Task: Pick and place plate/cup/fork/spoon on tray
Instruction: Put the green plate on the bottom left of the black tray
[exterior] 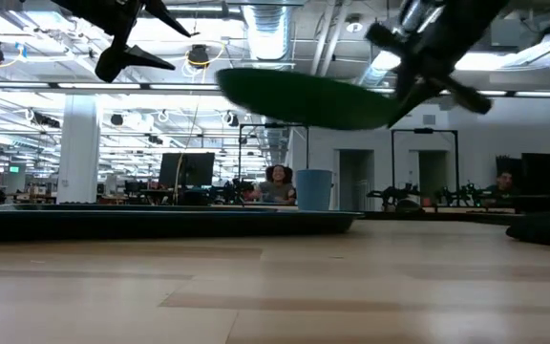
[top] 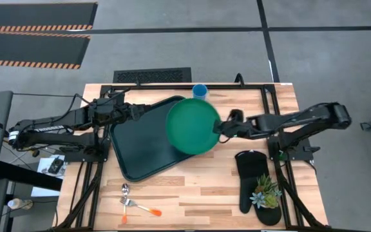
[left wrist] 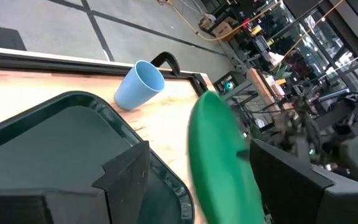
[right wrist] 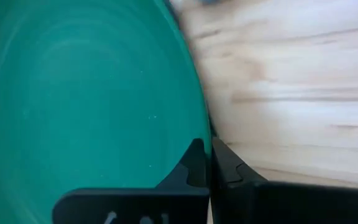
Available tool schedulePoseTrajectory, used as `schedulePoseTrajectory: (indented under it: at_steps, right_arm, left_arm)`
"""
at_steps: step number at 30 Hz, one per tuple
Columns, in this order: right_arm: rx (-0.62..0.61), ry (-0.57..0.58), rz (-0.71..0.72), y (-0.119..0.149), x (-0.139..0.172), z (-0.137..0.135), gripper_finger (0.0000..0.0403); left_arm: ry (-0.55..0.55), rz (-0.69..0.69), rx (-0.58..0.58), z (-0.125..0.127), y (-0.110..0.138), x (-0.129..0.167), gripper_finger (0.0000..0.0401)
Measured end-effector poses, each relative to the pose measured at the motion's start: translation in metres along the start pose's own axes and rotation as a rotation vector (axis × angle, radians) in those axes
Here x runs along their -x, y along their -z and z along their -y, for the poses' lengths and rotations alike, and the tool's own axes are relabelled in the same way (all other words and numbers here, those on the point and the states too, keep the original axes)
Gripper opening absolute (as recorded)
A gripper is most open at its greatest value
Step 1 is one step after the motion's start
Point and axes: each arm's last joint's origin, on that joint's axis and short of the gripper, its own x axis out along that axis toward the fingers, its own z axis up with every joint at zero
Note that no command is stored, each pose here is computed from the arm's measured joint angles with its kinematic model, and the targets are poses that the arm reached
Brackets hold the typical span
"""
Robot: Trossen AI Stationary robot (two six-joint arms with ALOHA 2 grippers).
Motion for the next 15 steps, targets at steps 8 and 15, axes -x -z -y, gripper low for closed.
schedulePoseTrajectory:
  at_steps: [8, 15]
  right_arm:
    - [0.108, 0.12, -0.083, 0.008, -0.061, -0.017, 0.0005]
    - [0.177, 0.125, -0.175, 0.007, -0.101, -0.024, 0.0005]
  left_arm:
    - [-0.015, -0.01, 0.016, -0.001, 0.001, 0.0, 0.026]
    - [-0.02, -0.014, 0.017, -0.002, 0.001, 0.0, 0.026]
